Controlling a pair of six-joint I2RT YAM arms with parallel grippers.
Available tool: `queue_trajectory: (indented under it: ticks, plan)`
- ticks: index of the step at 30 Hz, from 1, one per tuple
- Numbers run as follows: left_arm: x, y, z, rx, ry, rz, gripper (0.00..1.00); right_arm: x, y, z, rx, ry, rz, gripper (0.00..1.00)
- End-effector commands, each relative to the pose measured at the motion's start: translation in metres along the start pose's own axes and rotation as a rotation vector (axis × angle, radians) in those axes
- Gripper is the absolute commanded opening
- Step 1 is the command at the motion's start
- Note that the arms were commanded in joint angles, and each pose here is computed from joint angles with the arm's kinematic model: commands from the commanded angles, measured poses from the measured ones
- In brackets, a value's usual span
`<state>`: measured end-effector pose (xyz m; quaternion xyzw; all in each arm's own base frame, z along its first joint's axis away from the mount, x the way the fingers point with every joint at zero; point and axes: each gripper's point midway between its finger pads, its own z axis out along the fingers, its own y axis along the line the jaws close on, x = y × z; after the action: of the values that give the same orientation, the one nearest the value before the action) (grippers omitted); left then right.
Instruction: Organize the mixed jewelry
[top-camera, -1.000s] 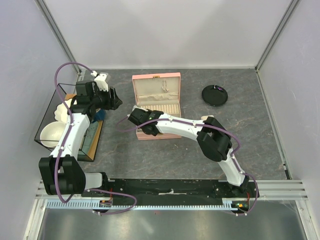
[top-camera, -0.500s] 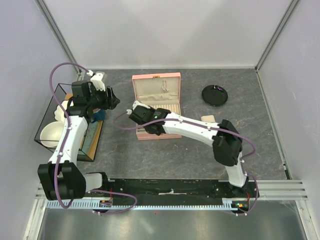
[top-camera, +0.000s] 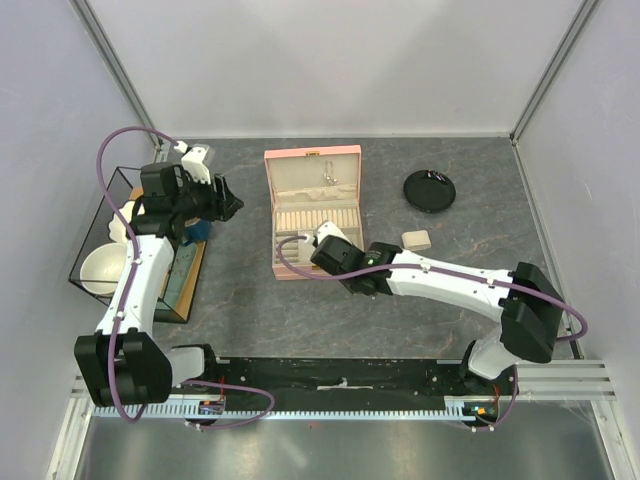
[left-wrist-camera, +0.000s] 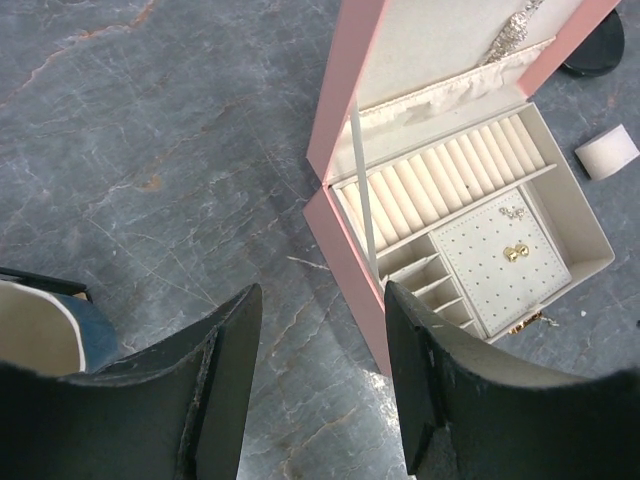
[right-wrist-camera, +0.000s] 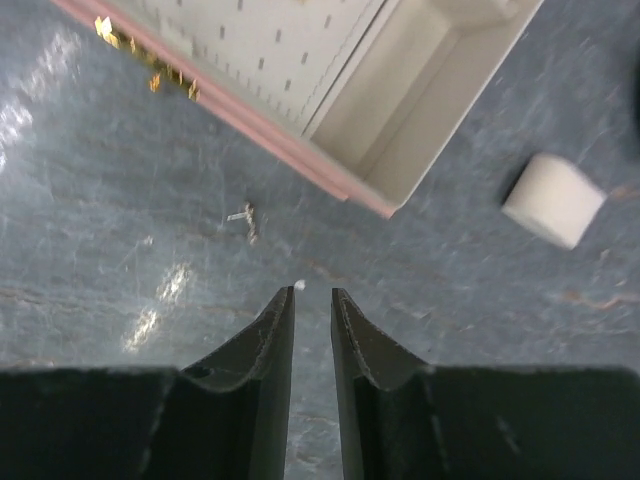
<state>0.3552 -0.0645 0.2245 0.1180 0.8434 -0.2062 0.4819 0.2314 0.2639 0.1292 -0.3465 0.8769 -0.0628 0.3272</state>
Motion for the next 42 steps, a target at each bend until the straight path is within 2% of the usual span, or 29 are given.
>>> queue_trajectory:
  ticks: [1, 16, 29, 42]
  plan:
    - [-0.002, -0.012, -0.005, 0.059, -0.016, 0.004, 0.6, 0.015, 0.03, 0.007, -0.106, -0.023, 0.121, 0.29]
    - [0.007, -0.014, -0.003, 0.083, 0.002, 0.006, 0.6, 0.024, 0.057, 0.059, -0.108, 0.0, 0.029, 0.31]
    - [0.009, -0.014, -0.002, 0.084, 0.012, 0.009, 0.6, 0.026, 0.054, 0.066, -0.114, 0.013, -0.008, 0.34]
    - [0.009, -0.013, -0.002, 0.084, 0.013, 0.008, 0.6, 0.038, 0.044, 0.073, -0.126, 0.058, -0.018, 0.34]
